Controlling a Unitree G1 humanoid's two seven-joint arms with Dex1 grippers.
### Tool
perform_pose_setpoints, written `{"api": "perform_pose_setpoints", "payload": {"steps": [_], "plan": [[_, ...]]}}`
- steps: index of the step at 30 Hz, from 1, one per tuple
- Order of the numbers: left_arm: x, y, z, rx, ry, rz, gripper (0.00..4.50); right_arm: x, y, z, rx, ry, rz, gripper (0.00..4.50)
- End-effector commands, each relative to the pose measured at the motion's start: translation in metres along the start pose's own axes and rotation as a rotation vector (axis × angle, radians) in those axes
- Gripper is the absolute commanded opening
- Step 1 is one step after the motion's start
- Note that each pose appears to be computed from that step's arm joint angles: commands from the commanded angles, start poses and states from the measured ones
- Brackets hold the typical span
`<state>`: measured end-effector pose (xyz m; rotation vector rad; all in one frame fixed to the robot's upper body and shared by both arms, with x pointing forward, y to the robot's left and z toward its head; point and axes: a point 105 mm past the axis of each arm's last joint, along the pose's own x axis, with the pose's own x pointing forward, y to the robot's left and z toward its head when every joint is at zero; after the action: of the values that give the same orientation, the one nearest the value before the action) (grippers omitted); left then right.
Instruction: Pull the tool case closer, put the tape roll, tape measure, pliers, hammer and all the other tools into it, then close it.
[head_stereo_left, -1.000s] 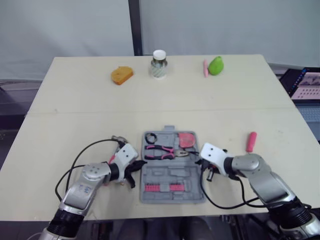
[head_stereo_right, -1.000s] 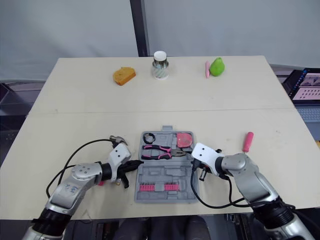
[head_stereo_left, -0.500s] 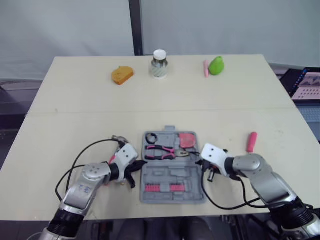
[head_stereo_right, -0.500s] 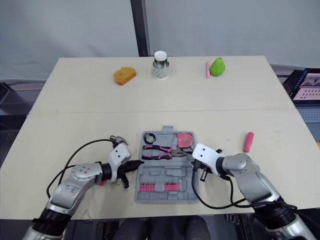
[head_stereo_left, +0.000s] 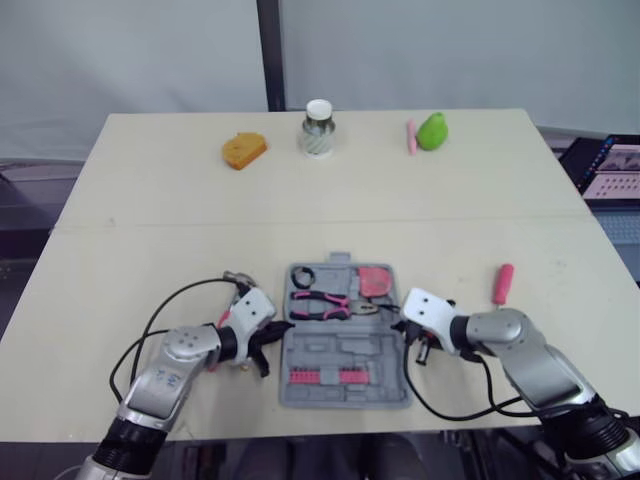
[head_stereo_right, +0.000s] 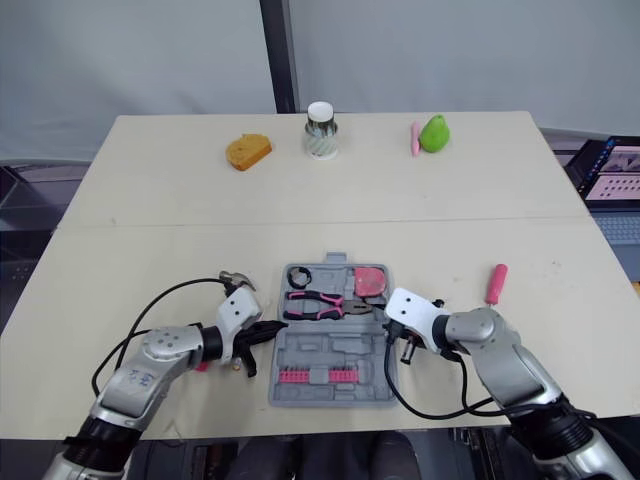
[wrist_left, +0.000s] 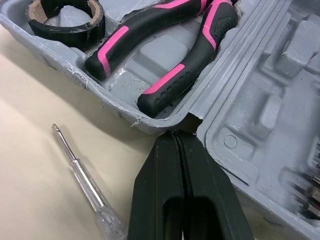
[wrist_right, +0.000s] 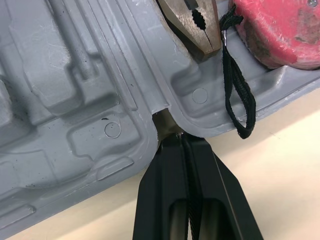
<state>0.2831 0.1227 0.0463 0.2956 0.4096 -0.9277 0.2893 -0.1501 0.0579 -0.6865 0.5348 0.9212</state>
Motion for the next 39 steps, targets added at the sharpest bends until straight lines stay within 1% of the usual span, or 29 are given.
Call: {"api": "perform_pose_setpoints", "payload": {"steps": [1,16,20,30,32,35,37,39], "plan": [[-0.003,0.004,-0.001,0.001,-0.004,0.008,0.00,-0.004,-0.002,0.001,-0.006,-0.014,-0.001,0.10],[-0.003,0.005,0.011,-0.013,-0.049,-0.002,0.00,-0.008,-0.006,0.003,-0.012,-0.023,-0.016,0.10],[-0.006,0.004,0.013,-0.008,-0.049,-0.004,0.00,-0.015,-0.009,0.006,-0.014,-0.032,-0.024,0.10],[-0.016,0.010,0.016,-0.001,-0.043,0.014,0.00,-0.029,-0.013,-0.002,-0.023,-0.005,-0.043,0.10],[-0.019,0.012,0.018,0.005,-0.043,0.020,0.00,-0.032,-0.015,0.000,-0.020,-0.022,-0.048,0.10],[-0.038,0.019,0.036,-0.019,-0.102,0.059,0.00,-0.048,-0.019,0.017,0.028,-0.140,-0.063,0.10],[-0.064,0.036,0.051,-0.056,-0.162,0.148,0.00,-0.071,-0.024,0.023,0.099,-0.232,-0.080,0.10],[-0.095,0.057,0.054,-0.085,-0.194,0.275,0.00,-0.095,-0.031,0.019,0.189,-0.302,-0.093,0.10]]}}
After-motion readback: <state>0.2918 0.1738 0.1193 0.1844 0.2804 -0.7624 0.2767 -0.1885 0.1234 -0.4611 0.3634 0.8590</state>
